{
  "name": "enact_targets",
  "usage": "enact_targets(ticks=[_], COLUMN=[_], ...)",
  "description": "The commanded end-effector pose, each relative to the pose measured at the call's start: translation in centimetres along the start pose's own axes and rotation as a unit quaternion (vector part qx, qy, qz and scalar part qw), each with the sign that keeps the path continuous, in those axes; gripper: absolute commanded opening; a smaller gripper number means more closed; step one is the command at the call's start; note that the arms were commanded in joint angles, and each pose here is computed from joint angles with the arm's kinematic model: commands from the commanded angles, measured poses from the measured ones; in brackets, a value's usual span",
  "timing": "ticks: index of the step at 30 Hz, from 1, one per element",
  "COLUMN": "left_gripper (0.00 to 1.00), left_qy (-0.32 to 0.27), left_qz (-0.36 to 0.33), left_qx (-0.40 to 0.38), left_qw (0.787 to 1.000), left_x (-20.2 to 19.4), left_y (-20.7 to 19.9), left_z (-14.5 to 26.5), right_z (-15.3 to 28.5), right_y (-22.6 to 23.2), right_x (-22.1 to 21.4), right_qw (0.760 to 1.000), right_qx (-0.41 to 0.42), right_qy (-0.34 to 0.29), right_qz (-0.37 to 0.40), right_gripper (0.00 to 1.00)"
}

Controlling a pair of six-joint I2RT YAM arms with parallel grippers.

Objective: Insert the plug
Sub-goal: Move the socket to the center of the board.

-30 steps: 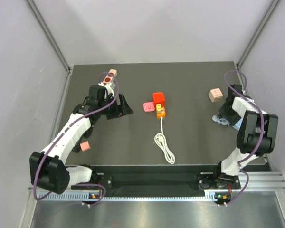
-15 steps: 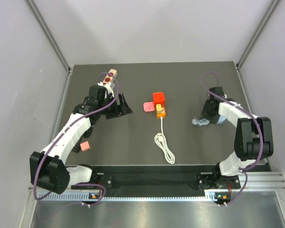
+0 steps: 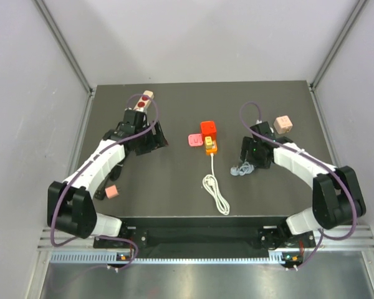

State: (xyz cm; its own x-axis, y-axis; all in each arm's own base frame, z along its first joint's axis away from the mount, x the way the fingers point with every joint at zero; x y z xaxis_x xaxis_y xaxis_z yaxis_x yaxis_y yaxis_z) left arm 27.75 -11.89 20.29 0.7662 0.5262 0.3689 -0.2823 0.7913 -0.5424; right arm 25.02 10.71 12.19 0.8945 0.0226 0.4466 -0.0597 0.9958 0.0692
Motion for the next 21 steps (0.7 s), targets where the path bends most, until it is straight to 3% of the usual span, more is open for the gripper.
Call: enact_targets(ticks=[1,4,7,12,16,21], left_gripper=[0.85,0.84,0.82,0.78,0.82,0.86], left_qy=[-0.101,-0.139,-0.137,-0.125,-0.075,-0.076], left_qz=[0.052,0.102,0.122,0.101,0.092,0.082], left_qx=[0.059,0.107,0.163,0.209,0.235,0.274], left_qw=[0.992,0.979,0.969,0.965,0.965,0.955], left_x=[3.2,5.6,7.3,8.9,9.7,10.1], left_y=[0.2,1.8,4.0,5.3,5.0,6.1], left_z=[-0.3,-1.3,-3.0,-5.0,-7.3,-9.0], right_z=[2.3,3.8,5.8,9.1,10.7,11.6], right_y=[-0.6,-0.7,-0.7,-0.1,0.2,0.4], right_x=[1.0,1.3,2.0,3.1,3.8,4.3], right_qw=[0.999,0.997,0.993,0.982,0.975,0.97], right_qx=[-0.018,-0.014,0.0,0.046,0.065,0.073], right_qy=[-0.044,-0.072,-0.113,-0.179,-0.204,-0.221], right_qz=[0.01,0.018,0.024,0.047,0.058,0.067], right_gripper=[0.75,0.83,0.97,1.0,1.0,1.0])
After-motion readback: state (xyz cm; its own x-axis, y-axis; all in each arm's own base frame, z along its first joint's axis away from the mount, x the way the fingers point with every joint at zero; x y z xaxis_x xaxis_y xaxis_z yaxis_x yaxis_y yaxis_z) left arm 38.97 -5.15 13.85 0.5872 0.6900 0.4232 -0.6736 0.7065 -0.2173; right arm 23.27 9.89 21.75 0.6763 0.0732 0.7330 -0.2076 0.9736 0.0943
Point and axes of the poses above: each gripper's point midway between its finger pads, its own z axis back along the fingers, its own y axis along the line the jaws close on, x = y × z, the point moved 8 cm from there along z, back along the fingers, and after that the axes turned 15 degrees about z, right-handed, at the moved point
